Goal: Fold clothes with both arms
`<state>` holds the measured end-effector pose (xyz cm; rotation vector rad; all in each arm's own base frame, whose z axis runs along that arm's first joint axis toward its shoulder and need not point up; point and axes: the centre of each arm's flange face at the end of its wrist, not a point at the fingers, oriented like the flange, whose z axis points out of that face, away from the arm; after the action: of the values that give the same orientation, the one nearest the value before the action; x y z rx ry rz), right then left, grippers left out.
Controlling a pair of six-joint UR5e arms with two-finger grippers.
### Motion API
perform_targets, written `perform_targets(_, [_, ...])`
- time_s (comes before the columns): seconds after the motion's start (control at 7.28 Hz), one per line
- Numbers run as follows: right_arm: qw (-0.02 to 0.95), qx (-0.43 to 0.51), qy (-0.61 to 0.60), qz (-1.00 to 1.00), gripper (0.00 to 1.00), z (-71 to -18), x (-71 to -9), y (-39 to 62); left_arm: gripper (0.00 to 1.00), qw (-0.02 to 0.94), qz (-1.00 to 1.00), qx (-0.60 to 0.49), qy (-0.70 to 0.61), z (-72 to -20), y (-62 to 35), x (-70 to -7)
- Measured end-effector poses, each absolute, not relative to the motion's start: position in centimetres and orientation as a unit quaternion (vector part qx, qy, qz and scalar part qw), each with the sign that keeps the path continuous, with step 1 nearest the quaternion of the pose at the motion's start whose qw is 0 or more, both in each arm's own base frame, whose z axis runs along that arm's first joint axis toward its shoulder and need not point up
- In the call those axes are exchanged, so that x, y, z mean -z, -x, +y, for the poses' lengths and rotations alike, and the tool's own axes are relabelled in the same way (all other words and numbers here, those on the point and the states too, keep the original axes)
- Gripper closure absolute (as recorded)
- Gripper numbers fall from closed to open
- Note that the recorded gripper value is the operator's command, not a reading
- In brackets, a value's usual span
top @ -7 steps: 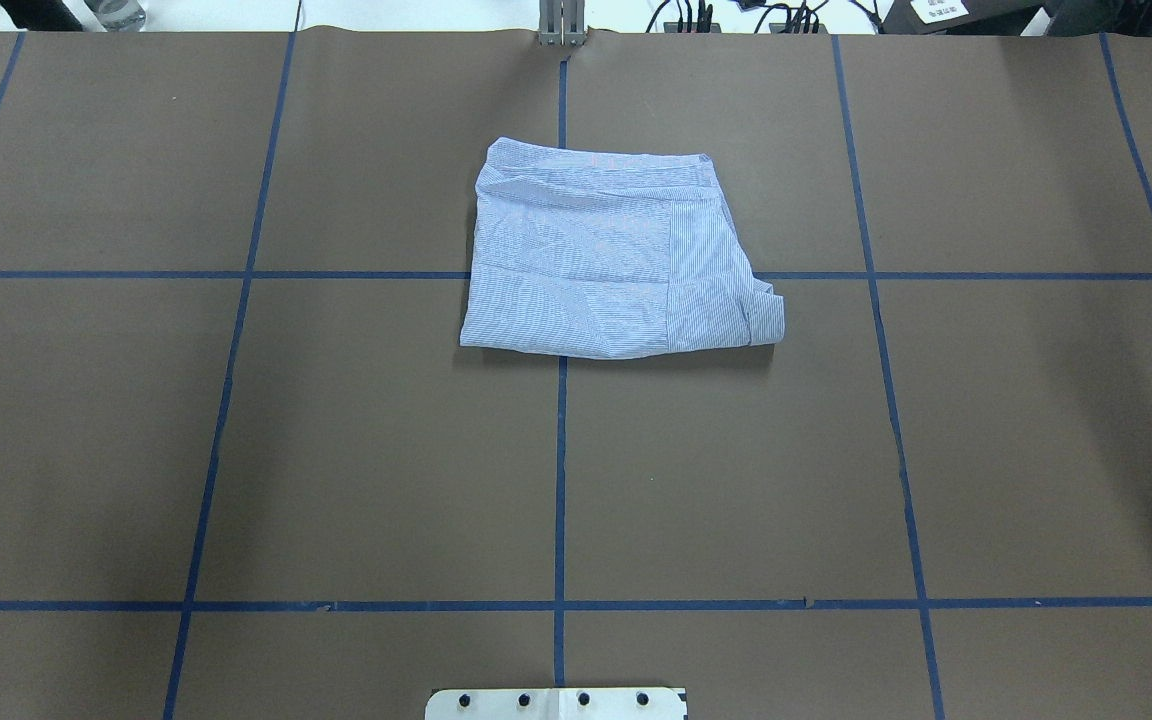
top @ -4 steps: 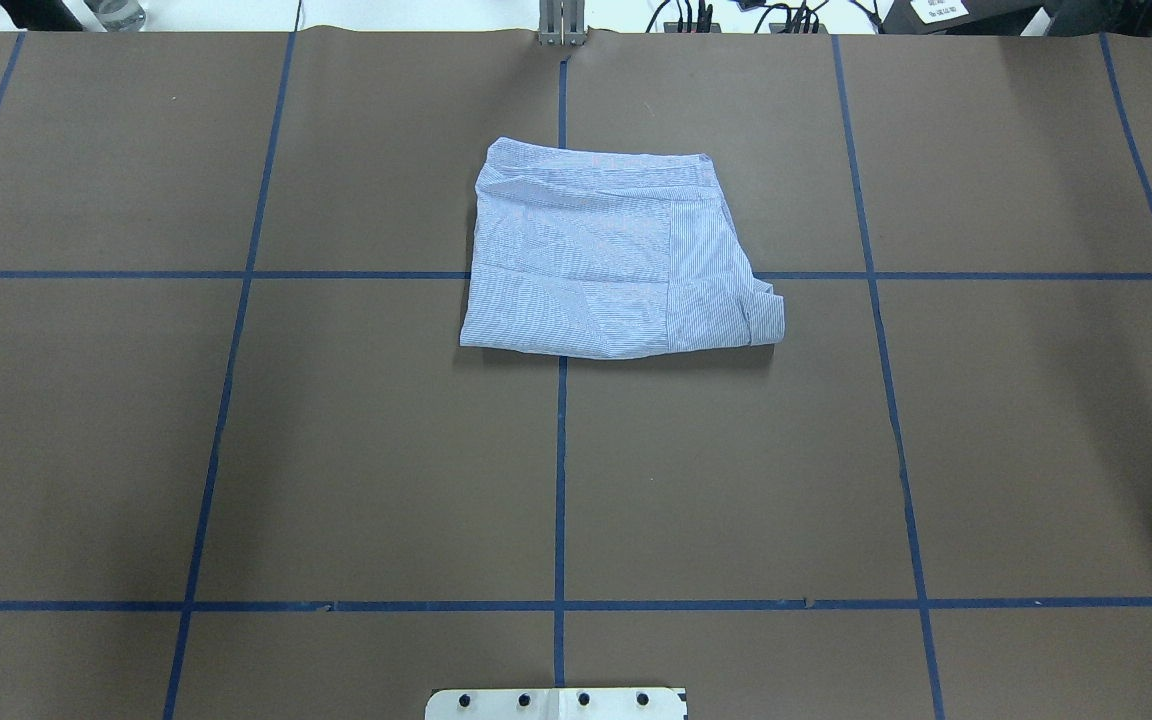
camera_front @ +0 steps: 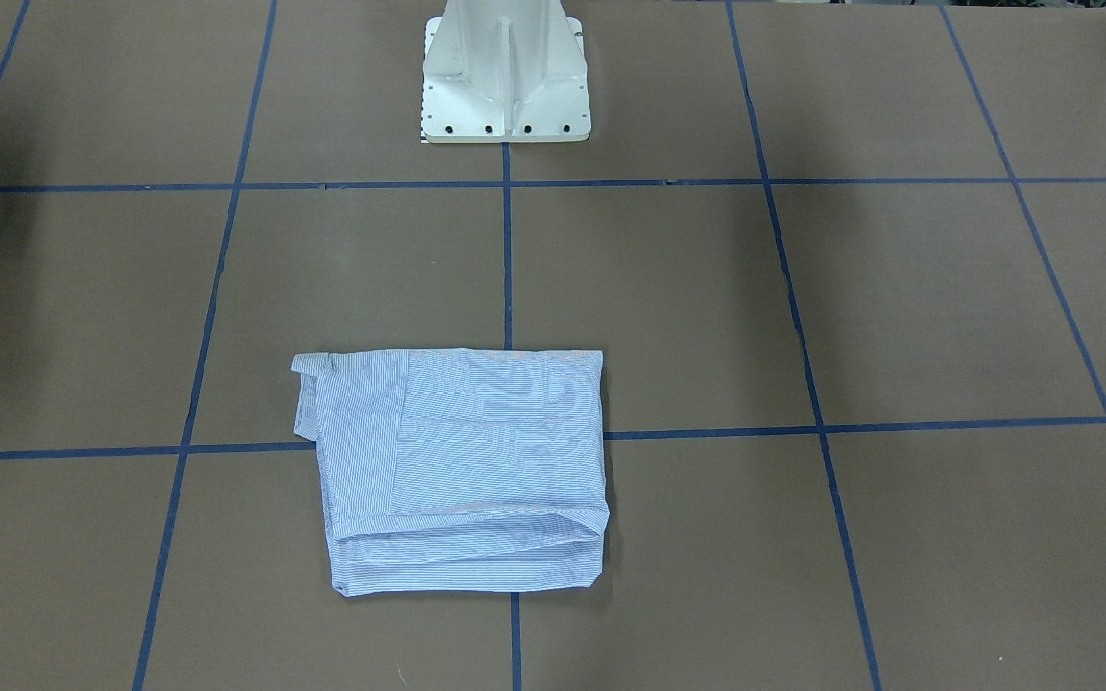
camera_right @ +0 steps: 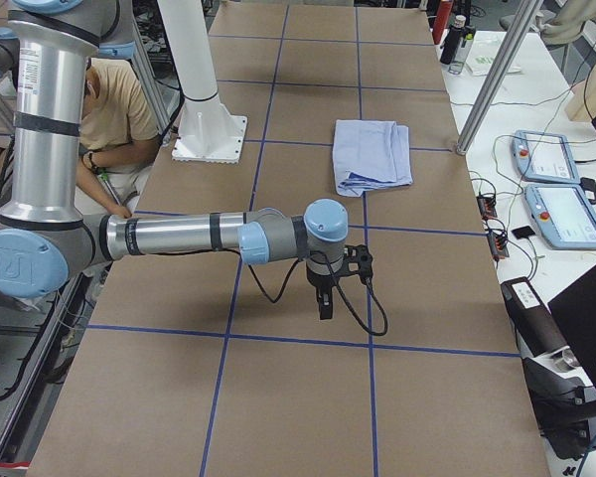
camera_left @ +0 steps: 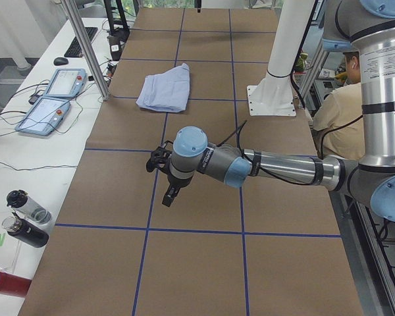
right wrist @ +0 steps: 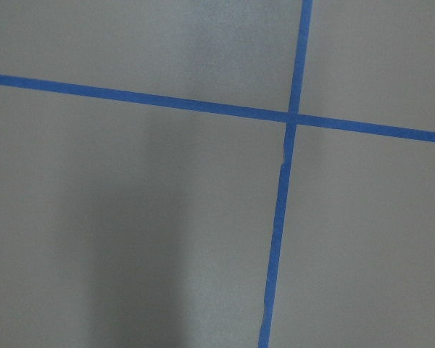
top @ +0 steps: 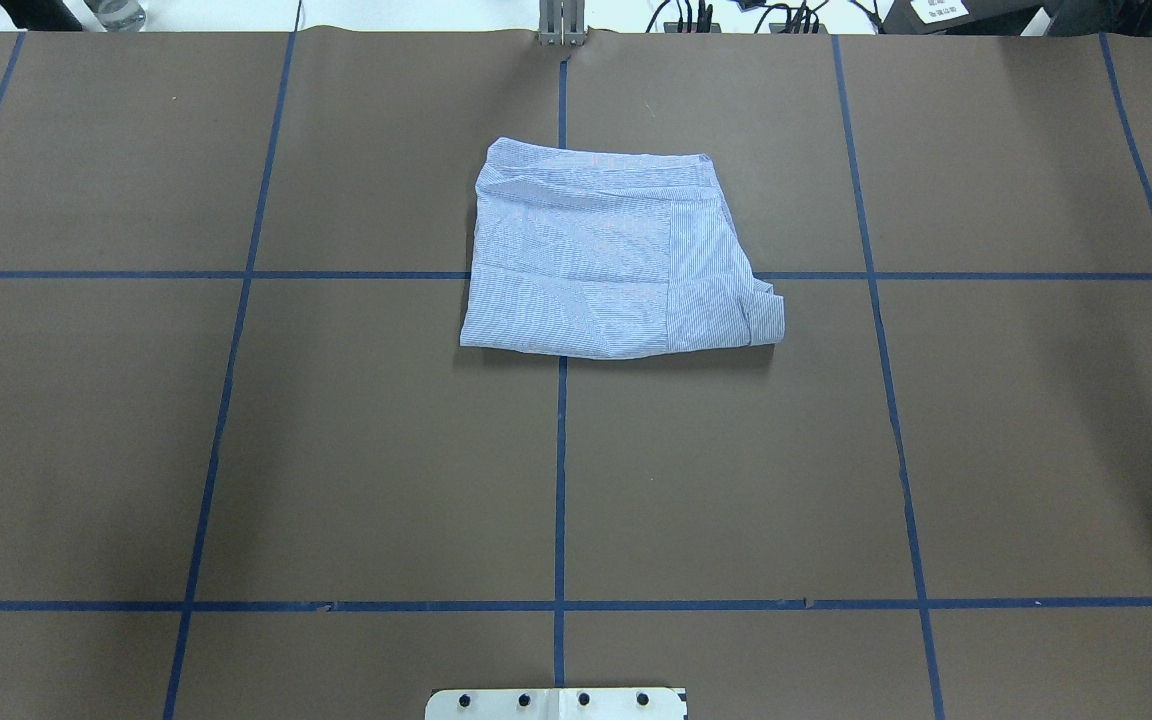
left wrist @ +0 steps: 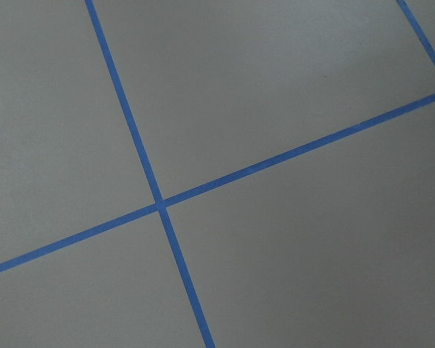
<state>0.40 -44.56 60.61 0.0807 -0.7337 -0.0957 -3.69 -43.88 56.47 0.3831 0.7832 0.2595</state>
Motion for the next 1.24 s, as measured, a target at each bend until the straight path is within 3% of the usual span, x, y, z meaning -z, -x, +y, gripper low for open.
perform_targets(1.24, [0.931,0.046,-0.038,-0.360,0.00,-44.58,-60.86,-0.38,0.00,0.898,0.379,-0.125,-0.185,-43.87,3.70,-56.55])
